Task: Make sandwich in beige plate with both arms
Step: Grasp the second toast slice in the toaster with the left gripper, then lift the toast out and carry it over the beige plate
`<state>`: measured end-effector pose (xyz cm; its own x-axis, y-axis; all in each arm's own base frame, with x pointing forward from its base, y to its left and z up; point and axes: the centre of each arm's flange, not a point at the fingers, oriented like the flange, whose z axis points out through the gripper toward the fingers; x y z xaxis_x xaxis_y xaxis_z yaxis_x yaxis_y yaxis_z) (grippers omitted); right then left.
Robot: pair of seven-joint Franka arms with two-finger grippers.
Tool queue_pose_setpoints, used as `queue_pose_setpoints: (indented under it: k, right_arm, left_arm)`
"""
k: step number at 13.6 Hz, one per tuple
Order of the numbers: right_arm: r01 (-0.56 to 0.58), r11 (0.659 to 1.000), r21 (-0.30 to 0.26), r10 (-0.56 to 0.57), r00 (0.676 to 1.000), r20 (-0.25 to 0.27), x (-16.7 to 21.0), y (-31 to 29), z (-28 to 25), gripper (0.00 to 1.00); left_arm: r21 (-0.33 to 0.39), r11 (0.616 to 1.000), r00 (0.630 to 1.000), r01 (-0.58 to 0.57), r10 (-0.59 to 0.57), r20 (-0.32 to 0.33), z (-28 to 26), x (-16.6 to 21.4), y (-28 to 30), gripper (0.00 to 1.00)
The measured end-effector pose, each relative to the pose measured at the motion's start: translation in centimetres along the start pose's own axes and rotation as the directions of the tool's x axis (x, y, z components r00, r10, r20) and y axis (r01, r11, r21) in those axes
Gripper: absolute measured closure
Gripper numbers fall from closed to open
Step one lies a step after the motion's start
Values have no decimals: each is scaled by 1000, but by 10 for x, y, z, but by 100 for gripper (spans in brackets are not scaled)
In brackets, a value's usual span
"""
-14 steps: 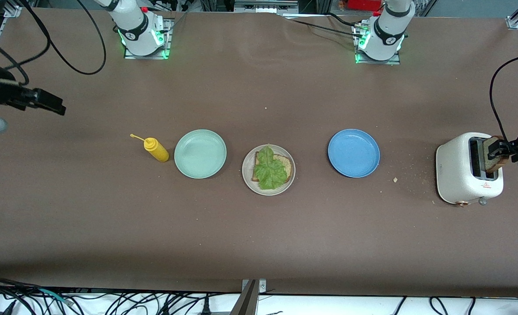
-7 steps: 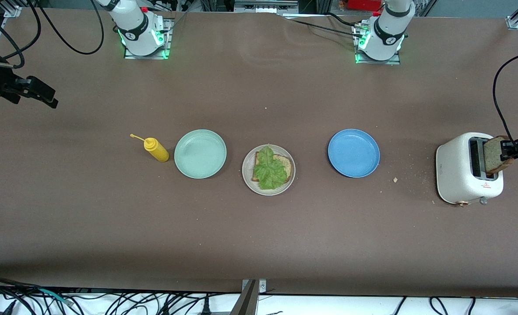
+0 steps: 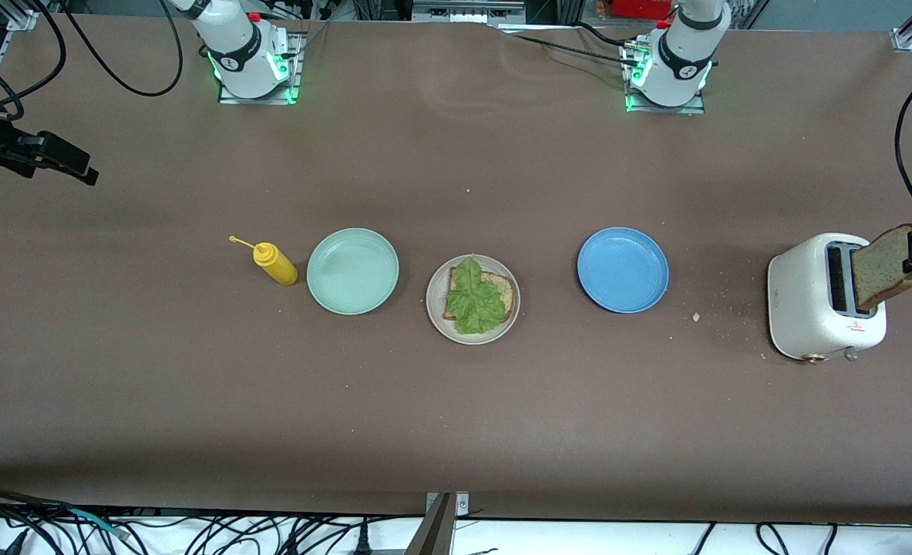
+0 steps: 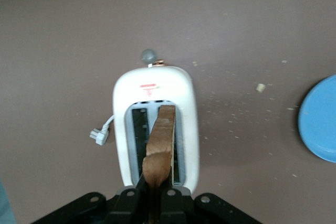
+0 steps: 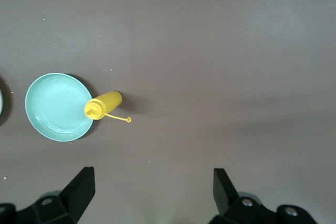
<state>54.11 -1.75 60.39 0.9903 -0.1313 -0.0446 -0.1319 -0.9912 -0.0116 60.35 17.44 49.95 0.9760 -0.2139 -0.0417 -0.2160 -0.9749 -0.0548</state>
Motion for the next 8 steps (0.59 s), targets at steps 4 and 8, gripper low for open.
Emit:
queue_pose_setpoints:
  k: [4,8]
  right_arm:
    - [-4,1000,-23,3,1000,-17,3,4,0,0]
    - [-4,1000,-22,3,1000,-16,4,4,1,0]
  left_arm:
    - [-123,987,995,-99,102,15,-34,22,70,91]
    - [-372,920,987,-126,152,43,4,61,170,91]
